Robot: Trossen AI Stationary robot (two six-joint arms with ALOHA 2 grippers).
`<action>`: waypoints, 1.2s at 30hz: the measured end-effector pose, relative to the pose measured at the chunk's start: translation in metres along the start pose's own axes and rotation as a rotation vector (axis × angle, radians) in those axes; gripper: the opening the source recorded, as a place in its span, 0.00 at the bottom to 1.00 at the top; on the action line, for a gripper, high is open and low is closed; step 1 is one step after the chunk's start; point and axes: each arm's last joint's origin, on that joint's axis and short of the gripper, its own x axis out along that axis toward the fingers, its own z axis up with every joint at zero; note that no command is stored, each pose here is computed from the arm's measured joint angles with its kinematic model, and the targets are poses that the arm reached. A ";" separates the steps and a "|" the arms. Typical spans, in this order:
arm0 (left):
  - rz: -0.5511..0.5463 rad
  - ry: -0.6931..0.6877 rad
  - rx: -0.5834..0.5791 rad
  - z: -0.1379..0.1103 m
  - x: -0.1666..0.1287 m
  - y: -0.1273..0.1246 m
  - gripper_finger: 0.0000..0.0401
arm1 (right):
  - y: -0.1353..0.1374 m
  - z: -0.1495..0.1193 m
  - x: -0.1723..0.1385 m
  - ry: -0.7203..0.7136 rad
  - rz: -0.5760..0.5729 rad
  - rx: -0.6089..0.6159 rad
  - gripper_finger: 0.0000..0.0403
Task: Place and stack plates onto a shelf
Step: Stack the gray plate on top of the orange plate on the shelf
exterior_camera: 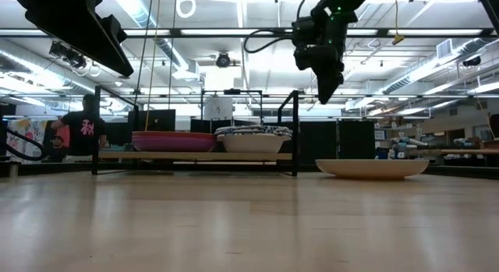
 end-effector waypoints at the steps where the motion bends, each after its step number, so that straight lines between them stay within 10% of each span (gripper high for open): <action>1: 0.000 0.000 0.000 0.000 0.000 0.000 0.32 | 0.000 -0.002 0.001 0.005 0.001 -0.004 0.38; 16: 0.000 -0.001 0.001 0.000 0.000 0.000 0.32 | -0.001 -0.089 0.000 -0.153 -0.063 0.050 0.38; 36: 0.000 0.000 0.009 0.000 0.000 0.000 0.32 | -0.028 -0.167 0.093 -0.123 -0.137 0.266 0.38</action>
